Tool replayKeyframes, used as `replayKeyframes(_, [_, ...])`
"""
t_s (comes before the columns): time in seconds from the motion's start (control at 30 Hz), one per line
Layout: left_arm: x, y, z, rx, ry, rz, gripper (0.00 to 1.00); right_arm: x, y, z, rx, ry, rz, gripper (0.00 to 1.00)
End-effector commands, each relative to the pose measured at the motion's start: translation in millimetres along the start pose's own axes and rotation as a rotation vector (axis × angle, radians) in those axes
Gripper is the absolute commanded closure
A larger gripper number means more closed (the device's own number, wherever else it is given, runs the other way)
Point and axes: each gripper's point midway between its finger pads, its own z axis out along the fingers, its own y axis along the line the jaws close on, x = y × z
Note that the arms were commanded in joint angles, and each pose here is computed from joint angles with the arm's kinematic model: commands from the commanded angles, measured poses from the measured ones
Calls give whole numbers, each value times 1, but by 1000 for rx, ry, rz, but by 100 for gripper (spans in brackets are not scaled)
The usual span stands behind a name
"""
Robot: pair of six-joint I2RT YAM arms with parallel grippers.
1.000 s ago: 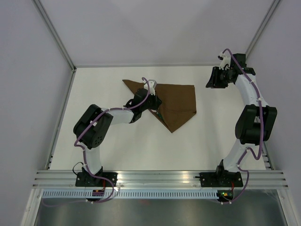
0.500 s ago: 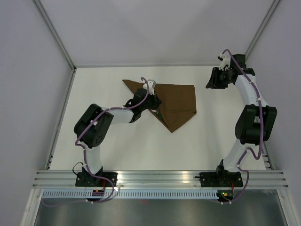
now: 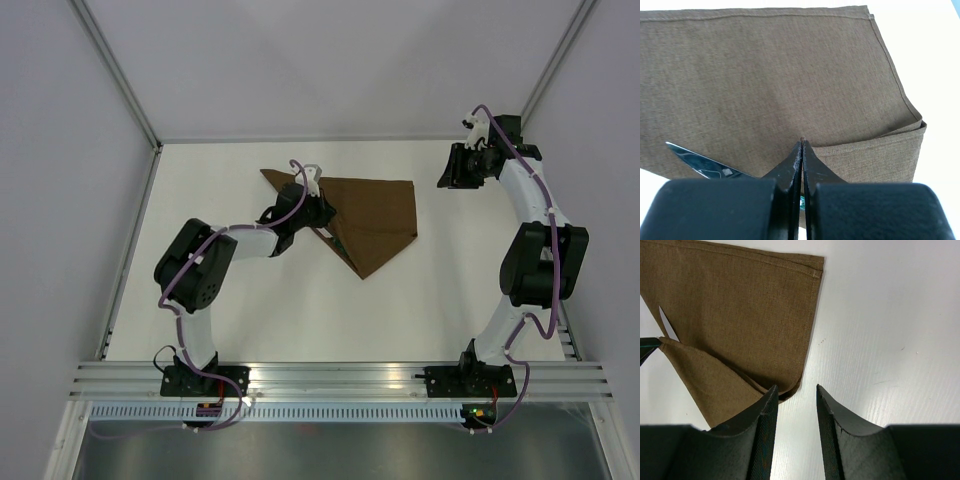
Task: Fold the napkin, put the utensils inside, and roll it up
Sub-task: Fold the napkin at the center of the board.
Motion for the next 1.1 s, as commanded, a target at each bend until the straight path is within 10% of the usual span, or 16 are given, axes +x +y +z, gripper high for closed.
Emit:
replayKeyframes(0.0, [-26, -7, 4, 34, -60, -34, 98, -7, 3, -6, 11, -22, -11, 57])
replayKeyframes(1.07, [-10, 28, 0, -36, -32, -107, 98, -3, 9, 2, 17, -6, -27, 57])
